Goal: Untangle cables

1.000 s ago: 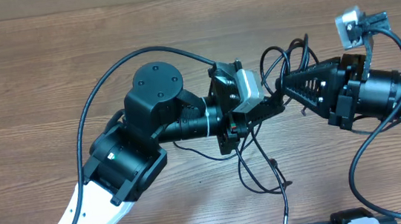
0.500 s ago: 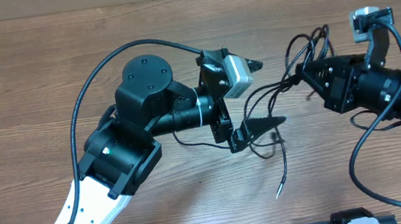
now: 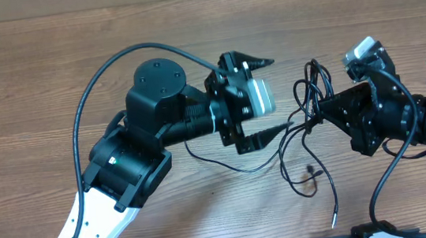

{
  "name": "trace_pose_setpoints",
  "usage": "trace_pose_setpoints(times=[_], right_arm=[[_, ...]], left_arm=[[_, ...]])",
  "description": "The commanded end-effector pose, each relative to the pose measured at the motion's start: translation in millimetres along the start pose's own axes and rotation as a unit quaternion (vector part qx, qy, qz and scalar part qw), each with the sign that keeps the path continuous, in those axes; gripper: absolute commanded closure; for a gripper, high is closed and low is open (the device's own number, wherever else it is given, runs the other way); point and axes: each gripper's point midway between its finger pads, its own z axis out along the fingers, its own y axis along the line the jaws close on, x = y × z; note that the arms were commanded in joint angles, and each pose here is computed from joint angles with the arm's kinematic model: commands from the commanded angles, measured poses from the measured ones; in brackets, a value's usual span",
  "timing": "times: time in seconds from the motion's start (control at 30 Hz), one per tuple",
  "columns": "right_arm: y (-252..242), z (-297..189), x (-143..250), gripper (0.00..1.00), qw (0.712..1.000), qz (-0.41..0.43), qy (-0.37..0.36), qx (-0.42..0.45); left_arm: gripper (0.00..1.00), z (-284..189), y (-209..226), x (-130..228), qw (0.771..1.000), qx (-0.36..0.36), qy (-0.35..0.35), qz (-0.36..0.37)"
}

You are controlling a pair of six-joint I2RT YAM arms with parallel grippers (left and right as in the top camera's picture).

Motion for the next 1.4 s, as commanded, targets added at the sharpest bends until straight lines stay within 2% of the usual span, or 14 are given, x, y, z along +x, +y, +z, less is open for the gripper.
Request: trace_pose_setpoints(times=[0.0, 0.17, 0.33, 0.5, 0.53, 0.57, 0.67, 0.77, 0.8, 0.87, 1.0, 1.07, 1.27, 1.37], right_arm=[[8, -4, -4, 0.96, 0.998, -0.054, -0.01, -0.01], [18, -5, 3, 0.96, 0.996, -0.083, -0.002, -0.038], [26, -5, 4, 0.96, 0.993, -0.099, -0.005, -0.061], [41, -8, 0, 0.96, 0.987, -0.123, -0.025, -0.103], [40, -8, 0, 0.96, 0.987, -0.123, -0.024, -0.1], [40, -8, 0, 0.96, 0.987, -0.123, -0.024, -0.1], [27, -5, -7, 0.96, 0.995, -0.07, -0.023, -0.07], [9, -1, -17, 0.96, 0.999, -0.013, -0.029, -0.028], [3, 1, -22, 0.96, 0.999, 0.013, -0.036, -0.018], [-8, 6, -35, 0.96, 0.996, 0.07, -0.05, -0.008], [-24, 16, -43, 0.96, 0.992, 0.118, -0.053, 0.01], [-26, 17, -47, 0.96, 0.991, 0.123, -0.058, 0.01], [-31, 16, -56, 0.96, 0.986, 0.148, -0.076, 0.018], [-33, 16, -54, 0.96, 0.982, 0.171, -0.074, 0.023]], left_arm=[[0.03, -4, -8, 1, 0.991, 0.017, 0.004, 0.132], [0.04, -4, -8, 1, 0.985, 0.017, 0.002, 0.171], [0.04, -3, -11, -8, 0.983, 0.024, -0.017, 0.181], [0.05, -4, -20, -11, 0.984, 0.05, -0.032, 0.166], [0.0, -4, -21, -11, 0.986, 0.051, -0.032, 0.156], [0.0, -4, -21, -11, 0.988, 0.051, -0.031, 0.142], [0.0, -4, -14, -8, 0.998, 0.036, -0.017, 0.05], [0.0, -3, 4, 0, 0.997, -0.017, 0.007, -0.079], [0.0, -4, 11, 3, 0.988, -0.04, 0.012, -0.146], [0.0, -5, 19, 5, 0.949, -0.063, 0.005, -0.31], [0.0, -3, 9, -8, 0.88, -0.021, -0.018, -0.474], [0.0, -2, 6, -8, 0.865, -0.015, -0.017, -0.501], [0.0, 15, -4, -25, 0.864, 0.013, -0.038, -0.501], [0.01, 28, -2, -17, 0.862, 0.0, -0.03, -0.505]])
